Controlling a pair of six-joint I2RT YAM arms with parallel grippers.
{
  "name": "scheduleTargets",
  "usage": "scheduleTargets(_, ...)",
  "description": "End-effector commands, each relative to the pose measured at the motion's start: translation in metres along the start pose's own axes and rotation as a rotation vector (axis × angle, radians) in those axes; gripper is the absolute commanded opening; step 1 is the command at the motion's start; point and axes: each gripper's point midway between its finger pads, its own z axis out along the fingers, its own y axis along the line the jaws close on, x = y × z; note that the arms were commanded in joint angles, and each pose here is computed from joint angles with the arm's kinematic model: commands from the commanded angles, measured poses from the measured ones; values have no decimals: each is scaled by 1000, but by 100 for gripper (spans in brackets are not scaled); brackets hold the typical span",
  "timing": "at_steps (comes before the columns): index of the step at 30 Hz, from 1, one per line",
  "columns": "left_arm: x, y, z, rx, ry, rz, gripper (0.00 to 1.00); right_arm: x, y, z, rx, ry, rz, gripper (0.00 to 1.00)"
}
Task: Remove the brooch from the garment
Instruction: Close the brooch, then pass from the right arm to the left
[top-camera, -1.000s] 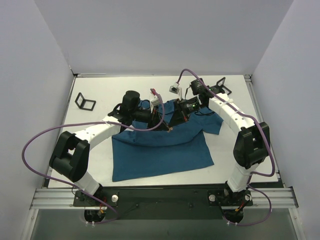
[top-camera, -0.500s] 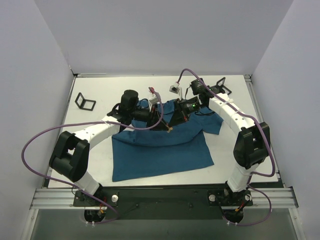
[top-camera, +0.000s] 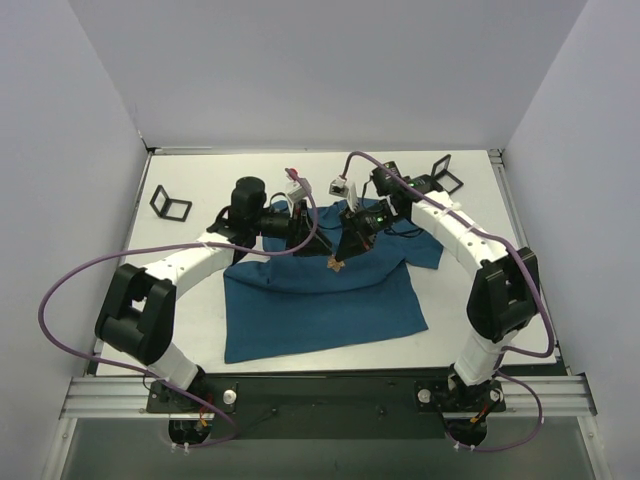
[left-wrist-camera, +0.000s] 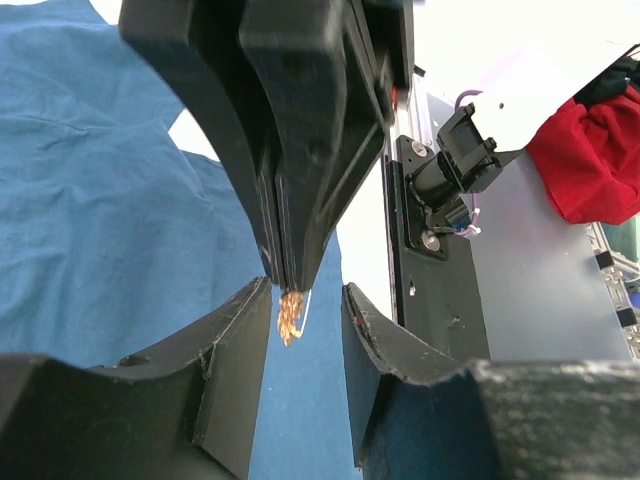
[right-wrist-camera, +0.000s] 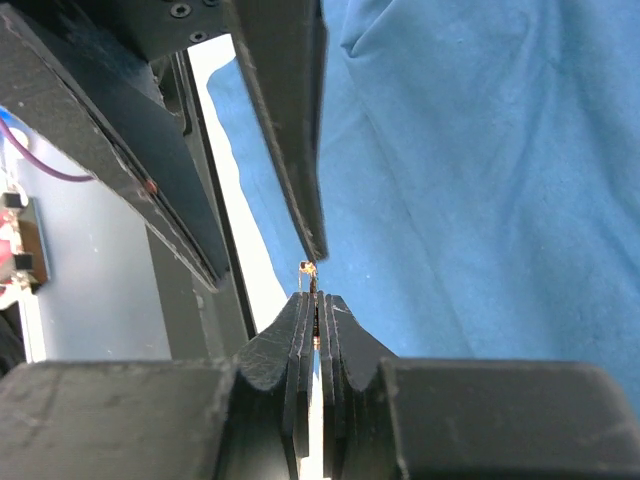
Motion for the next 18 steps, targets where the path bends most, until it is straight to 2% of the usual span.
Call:
scheduleTargets(1, -12, -8, -3, 20, -21, 74, 44, -3, 11, -8, 19, -1, -77, 0)
scheduleTargets(18, 13, 2, 7, 34, 77, 52, 44, -6, 15, -14, 38, -9, -112, 0)
